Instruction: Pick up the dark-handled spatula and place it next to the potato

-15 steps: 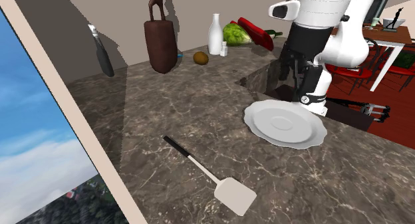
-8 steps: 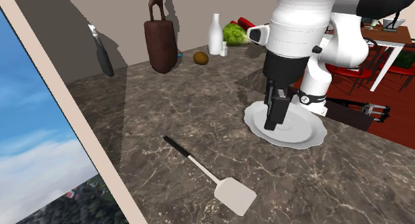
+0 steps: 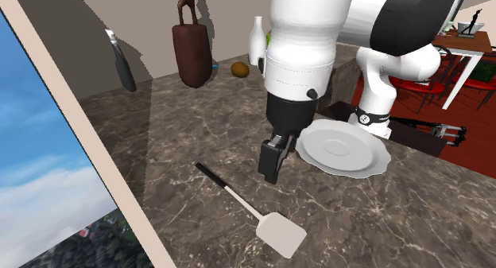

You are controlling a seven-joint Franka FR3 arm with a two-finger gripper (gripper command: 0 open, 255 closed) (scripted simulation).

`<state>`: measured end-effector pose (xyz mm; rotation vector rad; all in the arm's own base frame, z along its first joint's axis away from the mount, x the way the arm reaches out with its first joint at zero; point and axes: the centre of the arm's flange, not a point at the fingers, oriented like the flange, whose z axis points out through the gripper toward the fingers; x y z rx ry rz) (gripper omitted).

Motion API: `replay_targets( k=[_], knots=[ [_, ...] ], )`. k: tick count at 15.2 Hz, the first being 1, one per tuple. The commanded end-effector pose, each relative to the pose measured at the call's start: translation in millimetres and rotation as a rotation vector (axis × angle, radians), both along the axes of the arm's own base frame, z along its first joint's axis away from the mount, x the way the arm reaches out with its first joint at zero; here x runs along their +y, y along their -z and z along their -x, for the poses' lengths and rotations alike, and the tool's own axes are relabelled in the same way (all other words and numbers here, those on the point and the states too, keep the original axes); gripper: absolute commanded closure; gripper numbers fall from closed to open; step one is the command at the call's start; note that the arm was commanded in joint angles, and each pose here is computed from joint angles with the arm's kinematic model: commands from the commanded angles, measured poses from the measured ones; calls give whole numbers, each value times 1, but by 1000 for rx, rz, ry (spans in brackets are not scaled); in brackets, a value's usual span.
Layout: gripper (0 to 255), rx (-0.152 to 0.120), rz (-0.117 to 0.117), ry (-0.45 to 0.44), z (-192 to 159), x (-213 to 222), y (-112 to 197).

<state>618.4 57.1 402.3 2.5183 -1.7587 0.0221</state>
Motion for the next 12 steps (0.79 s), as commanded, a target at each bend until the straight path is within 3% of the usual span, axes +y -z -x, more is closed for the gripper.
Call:
replay_targets(
  k=[1, 6, 12],
  knots=[
    [0, -16, 1, 73, -24, -11, 8],
    [0, -52, 3, 235, -73, -39, 24],
    [0, -52, 3, 235, -73, -41, 56]
  ],
)
